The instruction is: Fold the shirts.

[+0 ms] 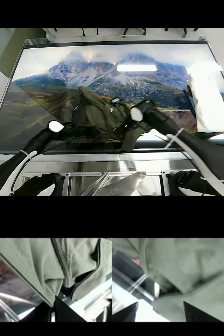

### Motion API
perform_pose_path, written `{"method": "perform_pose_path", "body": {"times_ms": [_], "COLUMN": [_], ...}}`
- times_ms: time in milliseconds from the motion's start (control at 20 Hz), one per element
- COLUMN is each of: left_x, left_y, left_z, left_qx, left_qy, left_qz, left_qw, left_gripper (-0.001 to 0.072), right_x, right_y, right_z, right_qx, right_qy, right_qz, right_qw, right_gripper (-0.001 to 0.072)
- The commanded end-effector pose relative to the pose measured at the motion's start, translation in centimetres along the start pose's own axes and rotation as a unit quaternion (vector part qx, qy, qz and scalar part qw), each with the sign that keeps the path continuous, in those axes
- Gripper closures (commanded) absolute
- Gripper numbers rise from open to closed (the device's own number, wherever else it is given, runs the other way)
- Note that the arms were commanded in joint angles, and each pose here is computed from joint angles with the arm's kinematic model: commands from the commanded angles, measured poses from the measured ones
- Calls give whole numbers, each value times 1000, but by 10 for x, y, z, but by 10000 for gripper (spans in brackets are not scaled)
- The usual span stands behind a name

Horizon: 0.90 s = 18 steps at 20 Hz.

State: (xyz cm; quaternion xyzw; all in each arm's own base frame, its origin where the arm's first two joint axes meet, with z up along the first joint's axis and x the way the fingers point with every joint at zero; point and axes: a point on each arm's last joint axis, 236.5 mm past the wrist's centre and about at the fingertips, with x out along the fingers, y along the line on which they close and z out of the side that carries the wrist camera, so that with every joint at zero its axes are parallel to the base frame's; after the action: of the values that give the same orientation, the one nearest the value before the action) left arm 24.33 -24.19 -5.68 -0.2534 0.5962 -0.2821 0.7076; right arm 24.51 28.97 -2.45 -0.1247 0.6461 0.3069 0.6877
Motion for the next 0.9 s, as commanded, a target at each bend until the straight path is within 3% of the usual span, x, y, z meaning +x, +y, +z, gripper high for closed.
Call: {"method": "perform_pose_path", "body": {"times_ms": [0, 400, 450, 500, 550, 600, 850], "left_x": [-4, -11, -11, -11, -11, -11, -11], "left_y": [2, -17, -18, -18, -18, -18, -17], "left_z": [-16, -9, -8, -8, -8, -9, -9], "left_qx": [-4, 13, 15, 14, 15, 15, 16], "left_qy": [10, 13, 11, 12, 13, 14, 14], "left_qz": [-4, -22, -22, -23, -22, -23, -21], "left_qw": [1000, 1000, 1000, 1000, 1000, 1000, 1000], "left_gripper": [693, 693, 693, 693, 693, 693, 693], "right_x": [45, 81, 85, 88, 89, 85, 43], "right_y": [18, 12, 11, 11, 11, 11, 12], "right_z": [7, 19, 17, 15, 13, 12, 16], "right_qx": [-29, -1, 0, 1, 1, -4, -20], "right_qy": [1, -4, 1, 8, 11, 13, -4], "right_qz": [-18, -23, -24, -25, -25, -24, -18], "right_qw": [999, 1000, 1000, 1000, 1000, 1000, 1000], "right_gripper": [74, 78, 149, 316, 563, 676, 680]}}
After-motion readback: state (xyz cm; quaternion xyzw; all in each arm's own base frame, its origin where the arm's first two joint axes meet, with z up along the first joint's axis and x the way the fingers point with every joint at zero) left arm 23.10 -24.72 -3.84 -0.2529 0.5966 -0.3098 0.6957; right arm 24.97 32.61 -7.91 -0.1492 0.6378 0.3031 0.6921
